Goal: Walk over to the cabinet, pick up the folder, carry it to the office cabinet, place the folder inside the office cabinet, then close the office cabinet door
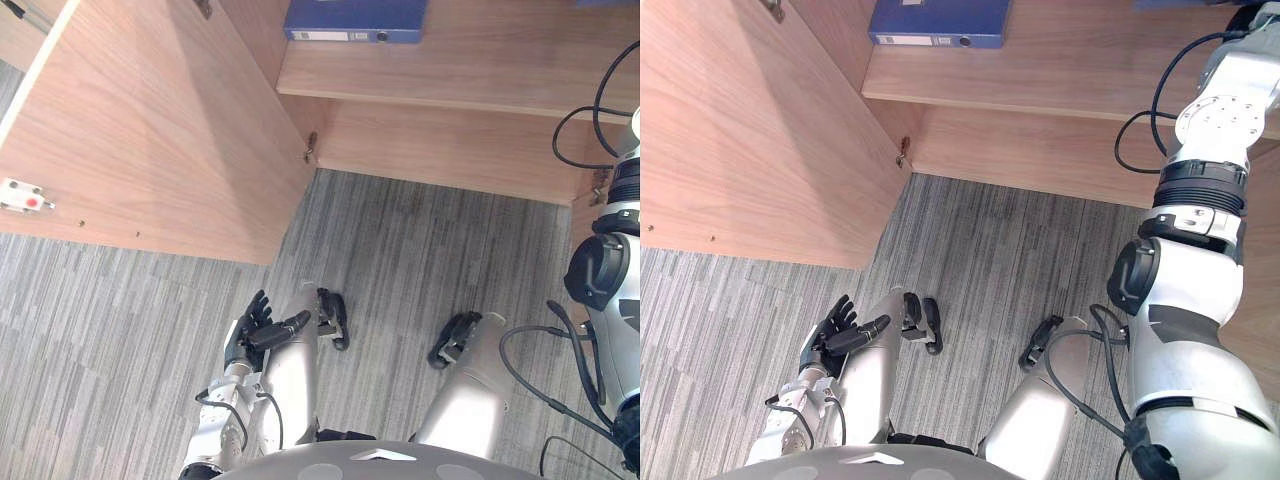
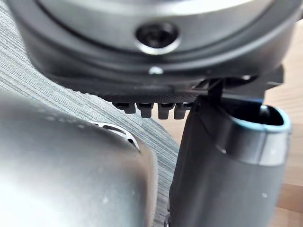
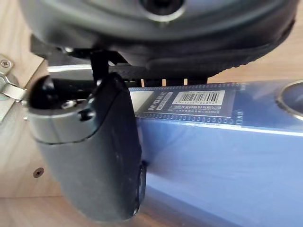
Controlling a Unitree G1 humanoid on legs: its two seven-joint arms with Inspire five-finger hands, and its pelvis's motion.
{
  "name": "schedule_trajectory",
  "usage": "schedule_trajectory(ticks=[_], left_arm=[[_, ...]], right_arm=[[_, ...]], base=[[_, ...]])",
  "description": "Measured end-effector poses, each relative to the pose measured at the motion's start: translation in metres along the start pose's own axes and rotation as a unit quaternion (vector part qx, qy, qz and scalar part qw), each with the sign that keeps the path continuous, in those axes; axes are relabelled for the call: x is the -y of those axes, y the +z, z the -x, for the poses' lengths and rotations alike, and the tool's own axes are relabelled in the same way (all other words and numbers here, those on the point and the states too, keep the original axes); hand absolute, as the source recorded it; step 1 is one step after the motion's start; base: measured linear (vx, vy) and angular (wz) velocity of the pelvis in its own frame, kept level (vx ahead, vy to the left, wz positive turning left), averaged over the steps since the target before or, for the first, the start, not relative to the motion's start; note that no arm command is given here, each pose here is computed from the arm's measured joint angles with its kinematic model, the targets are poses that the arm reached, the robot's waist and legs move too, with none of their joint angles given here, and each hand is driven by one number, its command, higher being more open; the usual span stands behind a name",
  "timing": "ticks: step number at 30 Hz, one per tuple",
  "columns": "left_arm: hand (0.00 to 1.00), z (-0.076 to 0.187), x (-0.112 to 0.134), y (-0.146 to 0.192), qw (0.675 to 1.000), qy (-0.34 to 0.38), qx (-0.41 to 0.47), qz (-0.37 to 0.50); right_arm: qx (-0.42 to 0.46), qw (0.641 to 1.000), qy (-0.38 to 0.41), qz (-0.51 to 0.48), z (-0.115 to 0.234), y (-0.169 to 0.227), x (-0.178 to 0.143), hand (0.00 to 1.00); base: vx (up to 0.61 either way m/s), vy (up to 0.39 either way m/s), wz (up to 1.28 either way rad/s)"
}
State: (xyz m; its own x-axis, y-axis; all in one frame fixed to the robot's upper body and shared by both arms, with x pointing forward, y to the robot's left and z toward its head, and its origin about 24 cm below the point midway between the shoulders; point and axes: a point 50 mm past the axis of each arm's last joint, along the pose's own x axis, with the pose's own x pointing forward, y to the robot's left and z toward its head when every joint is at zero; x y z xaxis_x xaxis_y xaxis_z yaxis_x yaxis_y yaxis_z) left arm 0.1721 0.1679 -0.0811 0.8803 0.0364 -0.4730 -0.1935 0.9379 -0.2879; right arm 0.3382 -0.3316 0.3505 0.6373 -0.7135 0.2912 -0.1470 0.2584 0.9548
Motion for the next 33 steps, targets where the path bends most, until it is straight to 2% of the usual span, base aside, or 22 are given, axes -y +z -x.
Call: schedule_trajectory(ticks=[3, 6, 8, 11, 15, 33], left_arm=[[1.00, -0.001, 0.000, 0.002, 1.000, -0.001, 0.004, 0.001], [1.00, -0.003, 0.002, 0.009, 1.000, -0.005, 0.020, 0.006], [1.00, -0.007, 0.008, 0.014, 0.999, -0.015, 0.030, 0.001], [1.00, -0.009, 0.012, 0.023, 0.999, -0.028, 0.043, -0.013], [1.00, -0.009, 0.016, 0.030, 0.997, -0.037, 0.058, -0.017], [1.00, -0.008, 0.019, 0.035, 0.997, -0.042, 0.070, -0.014]], right_arm=[[0.016, 0.999, 0.017, -0.048, 0.007, 0.004, -0.007, 0.00], [0.027, 0.997, 0.022, -0.064, 0.015, 0.004, 0.002, 0.00], [0.026, 0.997, 0.007, -0.066, 0.017, 0.002, 0.015, 0.00], [0.033, 0.995, -0.056, -0.072, 0.020, 0.003, 0.051, 0.00], [0.039, 0.994, -0.085, -0.054, 0.022, 0.008, 0.072, 0.00], [0.029, 0.992, -0.115, -0.049, 0.025, 0.000, 0.089, 0.00]], base=[[-0.11, 0.041, -0.06], [-0.11, 0.062, -0.07], [-0.09, 0.052, -0.07], [-0.08, 0.044, -0.02], [-0.05, 0.021, -0.01], [-0.01, 0.008, -0.03]])
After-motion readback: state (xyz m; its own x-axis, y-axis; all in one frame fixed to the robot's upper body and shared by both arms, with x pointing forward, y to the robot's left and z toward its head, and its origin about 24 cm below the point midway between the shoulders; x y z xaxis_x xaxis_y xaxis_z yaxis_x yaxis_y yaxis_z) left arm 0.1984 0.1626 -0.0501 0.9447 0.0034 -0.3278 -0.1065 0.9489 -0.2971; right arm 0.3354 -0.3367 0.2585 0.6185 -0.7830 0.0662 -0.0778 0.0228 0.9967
